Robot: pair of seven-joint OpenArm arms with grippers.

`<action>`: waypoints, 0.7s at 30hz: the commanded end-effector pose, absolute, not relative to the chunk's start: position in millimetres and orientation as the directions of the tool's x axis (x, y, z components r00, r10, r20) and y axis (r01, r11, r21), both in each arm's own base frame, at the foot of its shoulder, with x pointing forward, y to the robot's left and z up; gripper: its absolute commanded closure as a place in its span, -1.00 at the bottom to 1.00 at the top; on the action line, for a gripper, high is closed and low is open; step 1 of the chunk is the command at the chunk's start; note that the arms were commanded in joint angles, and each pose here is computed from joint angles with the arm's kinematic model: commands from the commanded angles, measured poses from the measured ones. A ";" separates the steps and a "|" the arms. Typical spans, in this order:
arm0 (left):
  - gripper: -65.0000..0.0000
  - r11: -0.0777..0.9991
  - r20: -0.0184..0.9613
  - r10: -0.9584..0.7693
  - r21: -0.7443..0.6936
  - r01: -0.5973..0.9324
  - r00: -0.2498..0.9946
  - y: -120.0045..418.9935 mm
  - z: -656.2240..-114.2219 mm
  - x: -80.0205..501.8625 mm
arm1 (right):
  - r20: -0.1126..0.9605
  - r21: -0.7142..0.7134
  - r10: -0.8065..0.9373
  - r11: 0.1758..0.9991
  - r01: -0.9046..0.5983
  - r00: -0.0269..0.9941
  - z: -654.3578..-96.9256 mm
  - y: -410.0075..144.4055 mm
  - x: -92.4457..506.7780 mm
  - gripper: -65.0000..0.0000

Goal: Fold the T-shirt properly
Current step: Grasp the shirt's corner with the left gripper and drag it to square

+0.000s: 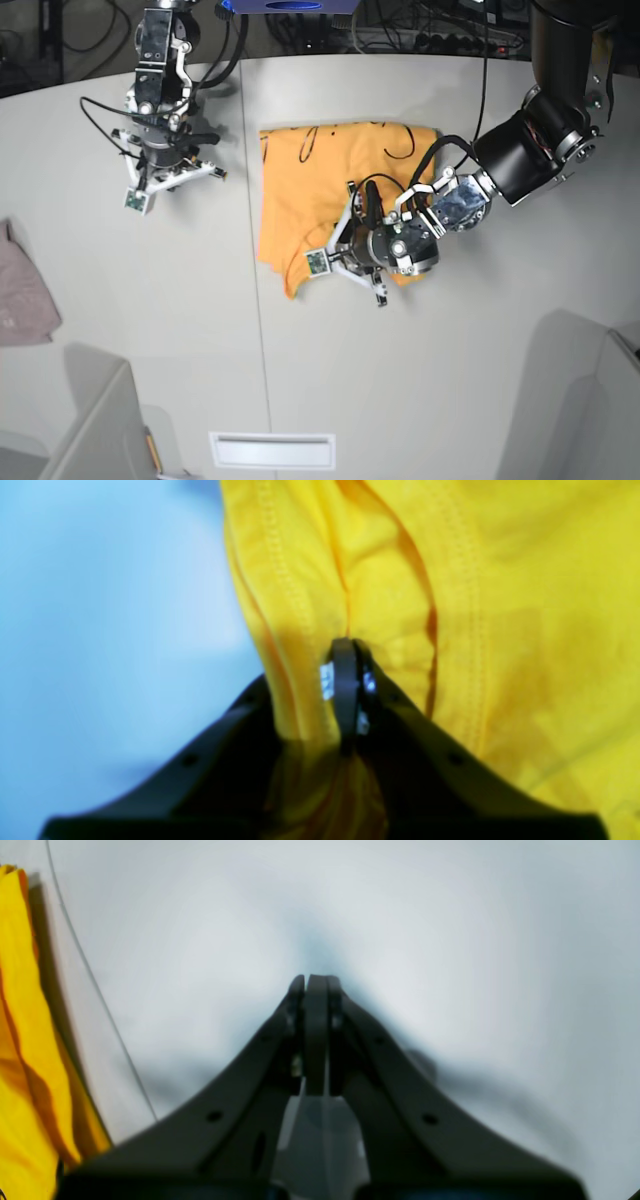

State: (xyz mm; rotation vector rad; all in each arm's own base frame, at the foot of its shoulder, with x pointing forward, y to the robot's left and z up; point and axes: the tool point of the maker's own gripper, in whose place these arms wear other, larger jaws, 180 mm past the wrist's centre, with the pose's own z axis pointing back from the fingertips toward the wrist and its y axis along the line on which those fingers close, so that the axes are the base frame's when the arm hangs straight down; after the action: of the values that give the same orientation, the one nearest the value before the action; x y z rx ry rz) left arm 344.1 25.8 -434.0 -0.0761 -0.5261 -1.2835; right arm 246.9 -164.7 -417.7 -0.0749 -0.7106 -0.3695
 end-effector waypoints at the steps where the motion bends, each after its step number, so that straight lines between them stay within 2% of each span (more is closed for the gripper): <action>1: 1.00 0.282 0.301 -0.932 0.251 0.926 0.202 54.0 -445.7 340.2 | 0.687 0.058 -0.292 0.935 0.351 0.665 -406.0 -166.7 255.6 1.00; 17: 1.00 0.267 0.340 -0.926 0.276 0.923 0.166 40.0 -429.4 347.0 | 0.683 0.067 -0.276 0.946 0.318 0.676 -407.1 -153.6 257.6 1.00; 21: 0.24 0.265 0.346 -0.926 0.302 0.916 0.153 38.2 -419.2 358.9 | 0.683 0.067 -0.276 0.946 0.318 0.676 -407.1 -153.6 257.6 1.00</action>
State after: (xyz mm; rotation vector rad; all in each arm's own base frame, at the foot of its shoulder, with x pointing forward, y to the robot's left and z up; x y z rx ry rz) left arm 351.2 29.5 -424.2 -0.0183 -0.5266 -1.3142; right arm 249.6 -151.2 -417.3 -0.0515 -0.7120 -0.3363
